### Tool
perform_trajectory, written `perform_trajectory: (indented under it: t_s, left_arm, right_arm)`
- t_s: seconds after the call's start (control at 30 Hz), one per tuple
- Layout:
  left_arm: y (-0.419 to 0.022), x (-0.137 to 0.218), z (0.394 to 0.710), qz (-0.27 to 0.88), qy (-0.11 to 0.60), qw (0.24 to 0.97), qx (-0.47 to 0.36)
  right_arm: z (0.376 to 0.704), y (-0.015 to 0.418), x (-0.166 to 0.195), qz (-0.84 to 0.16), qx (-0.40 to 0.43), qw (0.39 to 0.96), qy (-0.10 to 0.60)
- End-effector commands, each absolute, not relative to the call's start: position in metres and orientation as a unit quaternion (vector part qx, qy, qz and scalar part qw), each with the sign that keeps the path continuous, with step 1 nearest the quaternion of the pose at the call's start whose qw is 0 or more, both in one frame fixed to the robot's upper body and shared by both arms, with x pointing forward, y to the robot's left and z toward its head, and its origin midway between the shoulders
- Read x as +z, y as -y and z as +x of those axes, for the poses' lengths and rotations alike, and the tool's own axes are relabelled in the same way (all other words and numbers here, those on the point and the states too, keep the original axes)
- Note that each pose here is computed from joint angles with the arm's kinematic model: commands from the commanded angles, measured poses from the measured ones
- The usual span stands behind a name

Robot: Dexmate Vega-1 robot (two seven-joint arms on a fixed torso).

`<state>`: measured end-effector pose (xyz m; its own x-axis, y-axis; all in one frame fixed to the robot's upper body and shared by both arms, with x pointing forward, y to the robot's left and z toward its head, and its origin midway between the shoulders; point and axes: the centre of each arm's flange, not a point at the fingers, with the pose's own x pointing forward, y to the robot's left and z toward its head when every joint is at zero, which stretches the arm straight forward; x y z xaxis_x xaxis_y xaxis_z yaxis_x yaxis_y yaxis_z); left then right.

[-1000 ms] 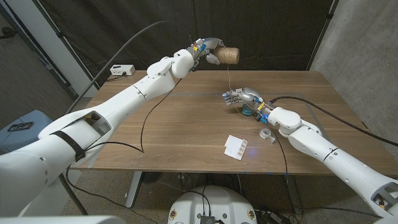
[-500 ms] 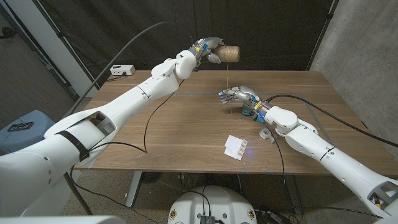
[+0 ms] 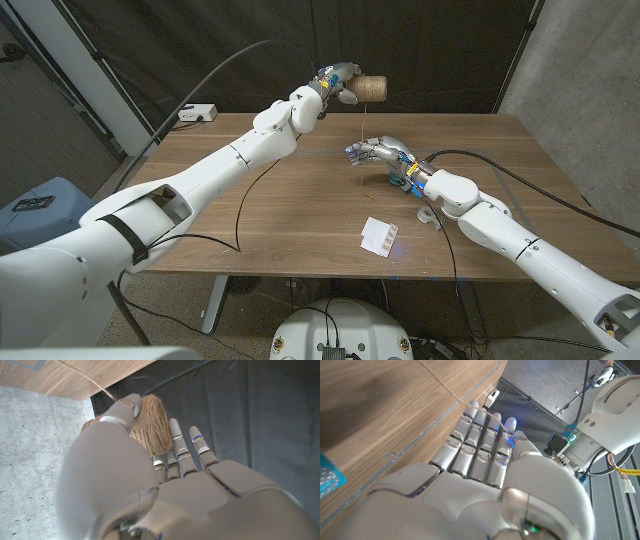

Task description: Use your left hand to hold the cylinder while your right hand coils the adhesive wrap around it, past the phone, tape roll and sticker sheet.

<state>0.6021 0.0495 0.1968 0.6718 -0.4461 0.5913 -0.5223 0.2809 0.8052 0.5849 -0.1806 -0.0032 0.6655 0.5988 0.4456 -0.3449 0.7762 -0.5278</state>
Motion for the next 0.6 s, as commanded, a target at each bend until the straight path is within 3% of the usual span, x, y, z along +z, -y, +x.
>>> perform_trajectory:
  t_s: [0.03,0.6]
  left_arm:
    - [-0.045,0.189,0.598,0.593,0.399,0.698,0.041]
    - [-0.054,0.181,0.592,0.594,0.392,0.702,0.043]
  right_arm:
    - [0.576,0.177,-0.004,-0.204,0.275,0.884,0.319]
    - [0.568,0.156,-0.019,-0.204,0.311,0.877,0.304]
